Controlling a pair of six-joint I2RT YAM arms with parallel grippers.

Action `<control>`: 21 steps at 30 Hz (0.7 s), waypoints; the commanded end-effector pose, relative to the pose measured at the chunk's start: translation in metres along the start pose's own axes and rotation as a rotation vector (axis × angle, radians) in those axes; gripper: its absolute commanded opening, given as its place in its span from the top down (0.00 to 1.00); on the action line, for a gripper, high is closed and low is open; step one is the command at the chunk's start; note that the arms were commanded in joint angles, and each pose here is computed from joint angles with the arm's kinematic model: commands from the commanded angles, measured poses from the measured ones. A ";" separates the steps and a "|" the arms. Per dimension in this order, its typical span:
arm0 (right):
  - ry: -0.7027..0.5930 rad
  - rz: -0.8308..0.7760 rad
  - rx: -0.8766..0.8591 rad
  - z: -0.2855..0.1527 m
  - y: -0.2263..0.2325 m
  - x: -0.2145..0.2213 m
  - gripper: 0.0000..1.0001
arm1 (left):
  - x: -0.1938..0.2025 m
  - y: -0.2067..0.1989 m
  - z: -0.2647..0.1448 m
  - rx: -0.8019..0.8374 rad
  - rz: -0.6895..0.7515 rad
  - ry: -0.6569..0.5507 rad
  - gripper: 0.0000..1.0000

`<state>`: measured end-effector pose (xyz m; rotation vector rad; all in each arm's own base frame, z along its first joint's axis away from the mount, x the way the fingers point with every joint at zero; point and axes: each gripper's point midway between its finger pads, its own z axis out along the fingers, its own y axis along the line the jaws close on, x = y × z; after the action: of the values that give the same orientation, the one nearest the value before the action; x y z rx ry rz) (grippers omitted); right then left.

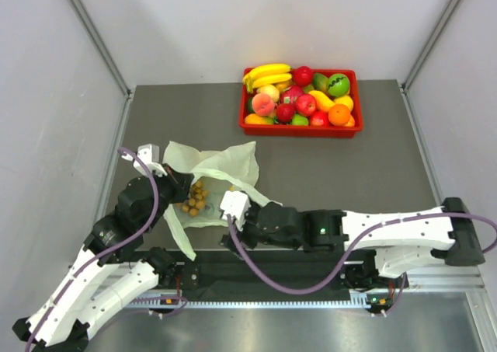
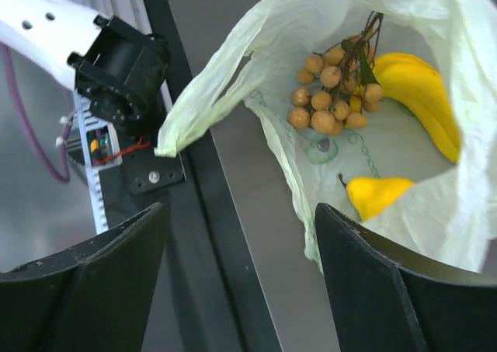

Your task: Untie the knot of the plastic bag and take out the fruit

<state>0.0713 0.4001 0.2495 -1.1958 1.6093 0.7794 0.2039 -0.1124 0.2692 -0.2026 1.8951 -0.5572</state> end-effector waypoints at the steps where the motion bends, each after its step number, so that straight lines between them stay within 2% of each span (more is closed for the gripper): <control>1: -0.103 0.067 0.061 0.028 0.001 -0.017 0.23 | -0.027 -0.001 -0.003 -0.026 -0.001 -0.083 1.00; 5: -0.191 0.098 0.142 0.064 -0.004 -0.023 0.21 | -0.034 0.009 0.001 -0.095 0.019 -0.119 1.00; 7: -0.186 0.082 0.202 0.086 -0.013 -0.013 0.19 | -0.037 0.011 0.003 -0.110 0.023 -0.133 1.00; 8: -0.223 0.095 0.226 0.093 -0.021 -0.023 0.19 | -0.038 0.012 0.003 -0.118 0.024 -0.143 1.00; 14: -0.259 0.145 0.332 0.137 -0.070 -0.008 0.14 | -0.044 0.013 0.005 -0.128 0.022 -0.175 1.00; 21: -0.286 0.176 0.213 0.174 -0.077 -0.011 0.13 | -0.037 0.016 0.010 -0.128 0.011 -0.175 1.00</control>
<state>0.2017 0.4991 0.1483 -0.8348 1.6644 0.6297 0.2241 -0.0868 0.2795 -0.2912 1.8174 -0.3806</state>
